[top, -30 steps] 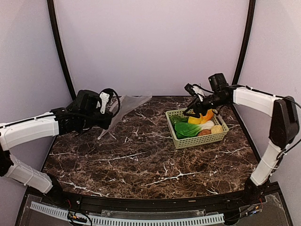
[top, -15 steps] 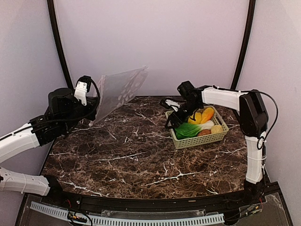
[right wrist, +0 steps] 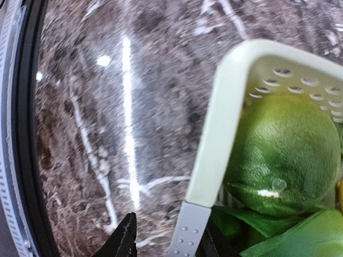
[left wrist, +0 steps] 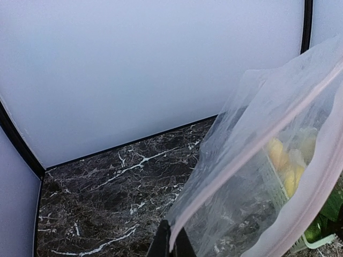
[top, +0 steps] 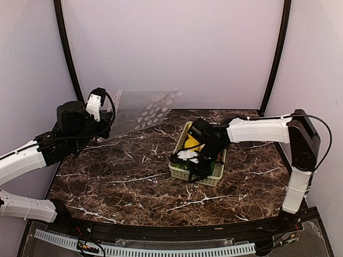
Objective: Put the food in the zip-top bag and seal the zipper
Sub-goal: Adjust the bin at the center of the board, then pick up the fake fruit from the bin.
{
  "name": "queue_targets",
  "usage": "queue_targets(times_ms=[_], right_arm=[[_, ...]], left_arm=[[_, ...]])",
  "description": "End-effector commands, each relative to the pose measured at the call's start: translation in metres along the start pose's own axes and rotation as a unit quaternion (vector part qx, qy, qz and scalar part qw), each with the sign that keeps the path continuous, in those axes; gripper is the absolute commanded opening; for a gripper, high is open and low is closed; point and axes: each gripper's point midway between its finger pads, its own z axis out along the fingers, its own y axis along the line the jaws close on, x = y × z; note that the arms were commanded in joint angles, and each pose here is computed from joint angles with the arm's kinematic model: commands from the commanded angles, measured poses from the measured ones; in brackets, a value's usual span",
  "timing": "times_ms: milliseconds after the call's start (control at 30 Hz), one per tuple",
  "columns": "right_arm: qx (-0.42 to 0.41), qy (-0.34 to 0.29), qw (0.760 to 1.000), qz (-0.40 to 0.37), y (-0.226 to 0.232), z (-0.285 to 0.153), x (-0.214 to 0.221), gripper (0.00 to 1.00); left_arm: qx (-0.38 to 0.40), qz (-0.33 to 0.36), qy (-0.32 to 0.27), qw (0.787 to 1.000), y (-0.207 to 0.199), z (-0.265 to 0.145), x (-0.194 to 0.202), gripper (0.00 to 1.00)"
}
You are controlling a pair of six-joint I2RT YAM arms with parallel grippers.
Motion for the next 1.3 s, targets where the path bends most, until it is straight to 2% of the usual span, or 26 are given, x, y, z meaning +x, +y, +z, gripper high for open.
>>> queue_targets(times_ms=[0, 133, 267, 433, 533, 633, 733, 800, 900, 967, 1100, 1267], right_arm=[[-0.021, 0.047, 0.997, -0.049, 0.043, -0.004, 0.037, 0.36], [-0.026, 0.083, 0.995, -0.057, 0.06, -0.005, 0.077, 0.31], [-0.021, 0.081, 0.994, -0.068, 0.068, -0.013, 0.086, 0.35], [-0.03, -0.004, 0.996, -0.08, 0.078, -0.051, 0.04, 0.5], [-0.03, -0.072, 0.994, -0.072, 0.073, -0.082, 0.009, 0.52], [0.01, -0.118, 0.993, -0.025, 0.039, -0.1, -0.013, 0.52], [0.035, -0.144, 0.989, 0.028, 0.002, -0.107, -0.026, 0.5], [0.054, -0.149, 0.986, 0.053, -0.022, -0.107, -0.032, 0.5], [0.067, -0.133, 0.985, 0.082, -0.044, -0.095, -0.035, 0.51], [0.064, -0.126, 0.986, 0.093, -0.051, -0.086, -0.037, 0.54], [0.057, -0.106, 0.986, 0.112, -0.063, -0.068, -0.033, 0.59], [0.043, -0.085, 0.987, 0.128, -0.072, -0.047, -0.029, 0.62]], left_arm=[[0.002, 0.003, 0.003, 1.0, -0.001, 0.003, 0.002, 0.01], [0.004, 0.005, 0.009, 1.0, -0.003, 0.005, 0.004, 0.01], [-0.031, 0.012, 0.017, 0.999, 0.009, 0.004, 0.001, 0.01], [-0.131, 0.038, 0.062, 0.989, 0.051, -0.02, -0.015, 0.01], [-0.192, 0.045, 0.059, 0.979, 0.082, -0.051, -0.045, 0.01], [-0.197, 0.068, 0.079, 0.975, 0.094, -0.075, -0.056, 0.01], [-0.143, 0.086, 0.133, 0.977, 0.077, -0.07, -0.04, 0.01], [-0.081, 0.073, 0.198, 0.974, 0.048, -0.053, -0.007, 0.01], [0.044, 0.033, 0.263, 0.963, -0.007, -0.033, 0.037, 0.01], [0.094, -0.002, 0.283, 0.954, -0.036, -0.019, 0.059, 0.01], [0.167, -0.05, 0.282, 0.943, -0.077, 0.007, 0.069, 0.01], [0.189, -0.047, 0.248, 0.949, -0.096, 0.038, 0.059, 0.01]])
